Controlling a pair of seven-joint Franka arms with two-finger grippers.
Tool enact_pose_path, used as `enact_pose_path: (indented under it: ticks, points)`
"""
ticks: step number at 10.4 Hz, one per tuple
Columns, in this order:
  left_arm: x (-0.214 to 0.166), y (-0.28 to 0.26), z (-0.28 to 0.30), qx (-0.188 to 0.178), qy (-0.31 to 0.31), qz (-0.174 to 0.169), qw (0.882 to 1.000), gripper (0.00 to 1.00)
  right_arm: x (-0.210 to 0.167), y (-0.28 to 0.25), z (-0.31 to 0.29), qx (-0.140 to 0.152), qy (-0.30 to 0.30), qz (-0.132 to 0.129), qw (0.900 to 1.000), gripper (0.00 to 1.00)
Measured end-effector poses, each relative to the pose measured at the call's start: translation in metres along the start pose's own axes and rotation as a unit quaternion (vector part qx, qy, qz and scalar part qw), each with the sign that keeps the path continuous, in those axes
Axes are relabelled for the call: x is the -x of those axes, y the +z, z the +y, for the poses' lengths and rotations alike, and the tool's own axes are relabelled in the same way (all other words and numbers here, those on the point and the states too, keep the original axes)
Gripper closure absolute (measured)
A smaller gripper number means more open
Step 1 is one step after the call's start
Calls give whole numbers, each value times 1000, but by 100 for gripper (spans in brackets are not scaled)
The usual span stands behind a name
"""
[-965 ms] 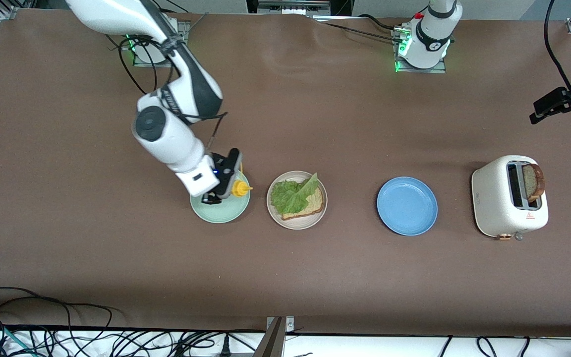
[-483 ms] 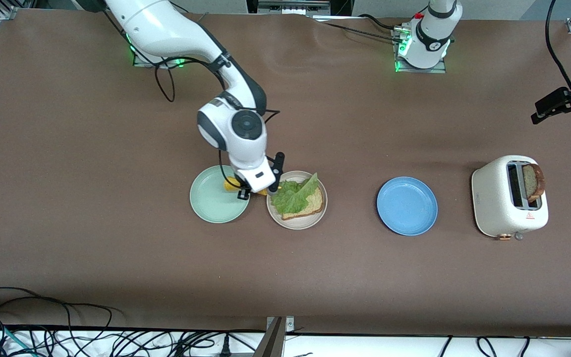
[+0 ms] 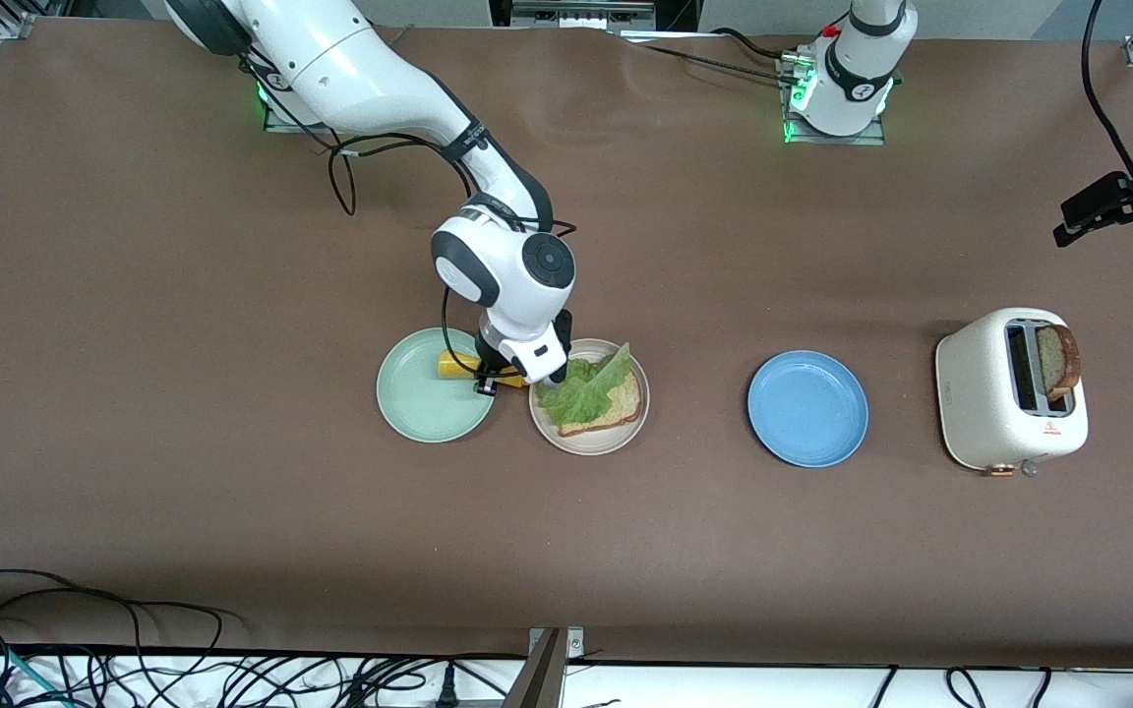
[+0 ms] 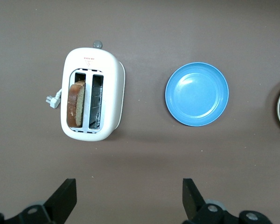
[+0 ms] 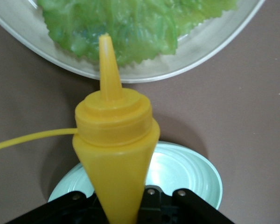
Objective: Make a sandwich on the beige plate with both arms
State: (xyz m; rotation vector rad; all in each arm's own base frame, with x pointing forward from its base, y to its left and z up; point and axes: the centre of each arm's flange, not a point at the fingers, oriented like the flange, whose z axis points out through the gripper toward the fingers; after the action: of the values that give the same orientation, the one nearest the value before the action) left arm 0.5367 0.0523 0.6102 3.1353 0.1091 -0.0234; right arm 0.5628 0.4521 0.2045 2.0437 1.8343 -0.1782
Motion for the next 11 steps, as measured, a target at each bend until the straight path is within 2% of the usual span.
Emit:
enact_pose_path:
  ticks: [4,8,11]
  points:
    - [-1,0,0,0,0,0,1000,0,-1,0,-6,11,-17,-41,999,93]
    - [-3,3,-3,0,-3,-3,1000,0,2,-4,-2,13,-13,-46,999,93]
    - [-4,5,-4,0,-3,-5,1000,0,45,-40,37,-12,31,-40,999,93]
